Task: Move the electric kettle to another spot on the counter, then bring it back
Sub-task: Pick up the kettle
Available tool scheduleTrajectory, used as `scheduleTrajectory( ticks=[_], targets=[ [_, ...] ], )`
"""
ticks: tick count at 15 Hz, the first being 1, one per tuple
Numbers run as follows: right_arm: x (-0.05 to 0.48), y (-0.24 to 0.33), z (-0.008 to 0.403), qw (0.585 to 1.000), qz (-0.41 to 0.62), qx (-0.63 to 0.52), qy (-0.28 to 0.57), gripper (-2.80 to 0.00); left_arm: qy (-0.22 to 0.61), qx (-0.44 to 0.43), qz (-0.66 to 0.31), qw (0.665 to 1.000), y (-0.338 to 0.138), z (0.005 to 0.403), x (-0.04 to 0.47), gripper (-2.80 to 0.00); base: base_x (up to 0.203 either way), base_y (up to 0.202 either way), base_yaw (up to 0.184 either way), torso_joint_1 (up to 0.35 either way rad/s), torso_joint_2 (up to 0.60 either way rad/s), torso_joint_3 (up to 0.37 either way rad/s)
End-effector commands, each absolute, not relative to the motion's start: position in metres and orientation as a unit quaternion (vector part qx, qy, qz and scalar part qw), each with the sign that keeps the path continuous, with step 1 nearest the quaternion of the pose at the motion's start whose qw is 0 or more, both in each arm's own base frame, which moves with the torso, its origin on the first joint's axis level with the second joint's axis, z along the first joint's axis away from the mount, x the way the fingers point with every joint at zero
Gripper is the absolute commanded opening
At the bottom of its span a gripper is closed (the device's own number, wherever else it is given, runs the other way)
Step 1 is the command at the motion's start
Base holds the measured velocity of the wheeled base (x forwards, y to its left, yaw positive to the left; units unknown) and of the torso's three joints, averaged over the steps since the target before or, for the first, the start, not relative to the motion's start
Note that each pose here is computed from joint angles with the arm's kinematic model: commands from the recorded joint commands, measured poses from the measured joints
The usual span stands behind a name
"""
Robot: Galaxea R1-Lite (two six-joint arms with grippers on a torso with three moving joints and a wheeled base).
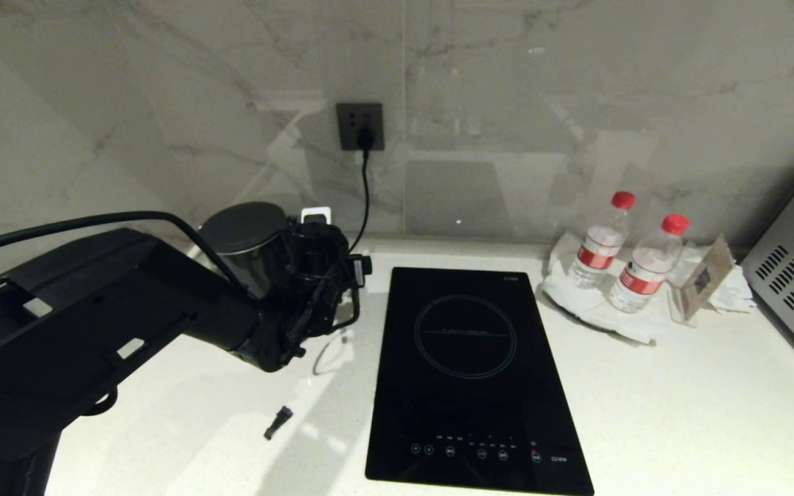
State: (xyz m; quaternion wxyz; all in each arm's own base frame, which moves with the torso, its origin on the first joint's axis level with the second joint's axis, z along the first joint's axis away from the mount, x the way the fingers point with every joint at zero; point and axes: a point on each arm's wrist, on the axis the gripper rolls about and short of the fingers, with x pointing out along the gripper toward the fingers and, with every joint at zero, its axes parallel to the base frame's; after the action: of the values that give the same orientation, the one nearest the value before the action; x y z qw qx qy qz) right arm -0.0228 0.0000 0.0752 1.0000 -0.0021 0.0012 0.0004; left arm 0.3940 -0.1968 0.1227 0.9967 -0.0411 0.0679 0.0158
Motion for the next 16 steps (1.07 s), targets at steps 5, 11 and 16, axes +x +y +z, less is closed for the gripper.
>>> scheduleTrajectory(
  ticks=[5,11,16],
  targets=[
    [-0.0228,0.0000,0.0752,1.000,0.001,-0.002,0.001,-2.80,0.057,-0.046,0.016,0.997,-0.1983,0.1245,0.3972,-2.80,0.000,0.000,0.000,0.000,0.00,0.000],
    [-0.0228,0.0001,0.0753,1.000,0.001,-0.002,0.001,-2.80,0.057,-0.047,0.013,0.997,-0.1985,0.1239,0.3973,-2.80,0.000,0.000,0.000,0.000,0.00,0.000],
    [-0.0228,0.0000,0.0752,1.000,0.001,-0.002,0.002,-2.80,0.056,-0.048,0.017,0.997,-0.1972,0.1240,0.3979,-2.80,0.000,0.000,0.000,0.000,0.00,0.000]
  ],
)
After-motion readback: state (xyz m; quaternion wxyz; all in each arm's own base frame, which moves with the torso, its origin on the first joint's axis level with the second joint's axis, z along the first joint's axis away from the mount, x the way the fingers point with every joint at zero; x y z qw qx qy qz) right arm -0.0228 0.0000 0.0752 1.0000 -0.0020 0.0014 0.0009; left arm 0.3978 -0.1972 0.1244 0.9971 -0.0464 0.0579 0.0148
